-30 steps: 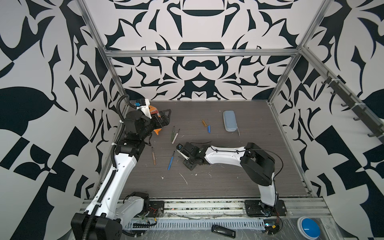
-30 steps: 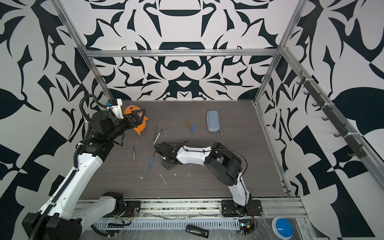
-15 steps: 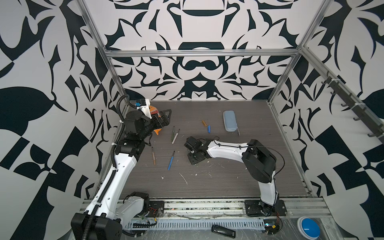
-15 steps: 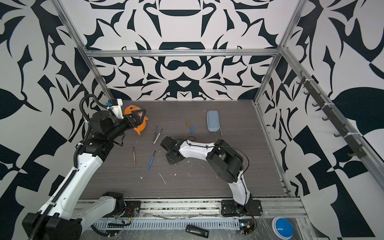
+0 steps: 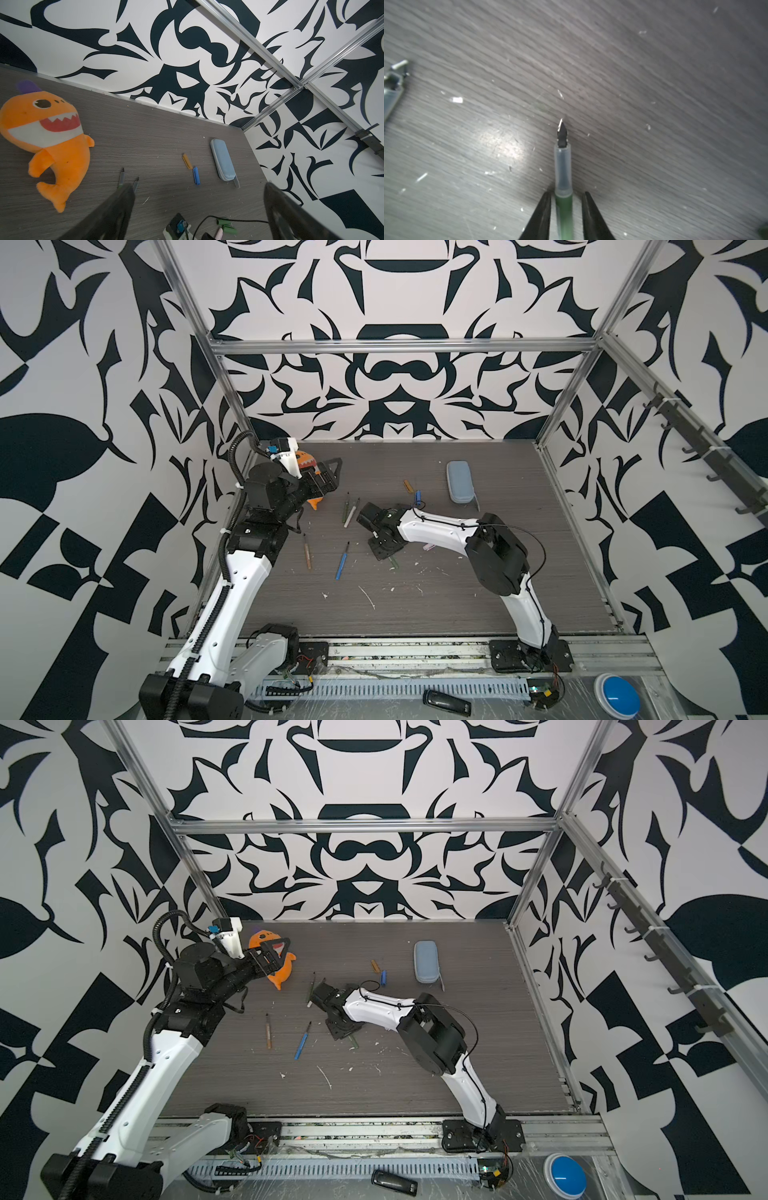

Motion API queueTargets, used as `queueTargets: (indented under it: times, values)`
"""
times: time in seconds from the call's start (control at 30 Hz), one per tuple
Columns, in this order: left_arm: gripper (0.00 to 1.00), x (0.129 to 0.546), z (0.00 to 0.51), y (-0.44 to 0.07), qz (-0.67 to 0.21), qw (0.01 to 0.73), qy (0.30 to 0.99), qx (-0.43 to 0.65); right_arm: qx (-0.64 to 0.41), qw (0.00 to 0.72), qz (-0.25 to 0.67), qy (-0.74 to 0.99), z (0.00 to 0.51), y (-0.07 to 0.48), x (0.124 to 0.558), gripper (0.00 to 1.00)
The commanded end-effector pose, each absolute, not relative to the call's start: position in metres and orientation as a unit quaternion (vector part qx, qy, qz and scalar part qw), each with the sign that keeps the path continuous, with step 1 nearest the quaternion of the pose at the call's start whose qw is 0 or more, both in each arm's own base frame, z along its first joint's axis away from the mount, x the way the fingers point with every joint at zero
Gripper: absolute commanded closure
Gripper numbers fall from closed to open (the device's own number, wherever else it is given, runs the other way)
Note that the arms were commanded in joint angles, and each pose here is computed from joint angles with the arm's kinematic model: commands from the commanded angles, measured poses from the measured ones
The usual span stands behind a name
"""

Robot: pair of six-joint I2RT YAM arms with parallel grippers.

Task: Insert the pens into the pen caps
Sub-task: 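Close the right gripper on the green pen and lift it, then carry the green pen toward the left gripper while the left gripper reaches to grasp it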

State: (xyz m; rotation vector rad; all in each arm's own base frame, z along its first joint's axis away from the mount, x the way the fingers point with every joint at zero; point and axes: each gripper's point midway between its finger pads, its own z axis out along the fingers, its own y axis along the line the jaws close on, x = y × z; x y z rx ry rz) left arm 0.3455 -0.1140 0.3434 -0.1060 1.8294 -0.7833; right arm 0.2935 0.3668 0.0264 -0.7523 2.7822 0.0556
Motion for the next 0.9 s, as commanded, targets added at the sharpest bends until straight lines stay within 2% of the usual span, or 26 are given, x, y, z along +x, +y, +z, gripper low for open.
queueTargets:
  times: [0.0, 0.17, 0.43, 0.67, 0.87]
  values:
    - [0.01, 0.343, 0.349, -0.114, -0.332, 0.553, 0.763, -0.041, -0.263, 0.132, -0.005, 0.956, 0.037, 0.358, 0.298, 0.73]
    - [0.01, 0.343, 0.349, -0.114, -0.333, 0.554, 0.762, -0.043, -0.252, 0.124, 0.005, 0.96, 0.031, 0.357, 0.298, 0.82]
    - [0.01, 0.346, 0.346, -0.106, -0.327, 0.55, 0.765, -0.078, -0.207, 0.142, 0.099, 0.963, 0.052, 0.364, 0.294, 0.88]
    - [0.01, 0.347, 0.343, -0.126, -0.359, 0.554, 0.751, -0.011, -0.178, 0.226, 0.122, 0.95, 0.094, 0.345, 0.306, 0.92]
    - [0.11, 0.344, 0.338, -0.166, -0.443, 0.5, 0.742, 0.059, -0.137, 0.314, 0.17, 0.924, 0.149, 0.32, 0.321, 0.93]
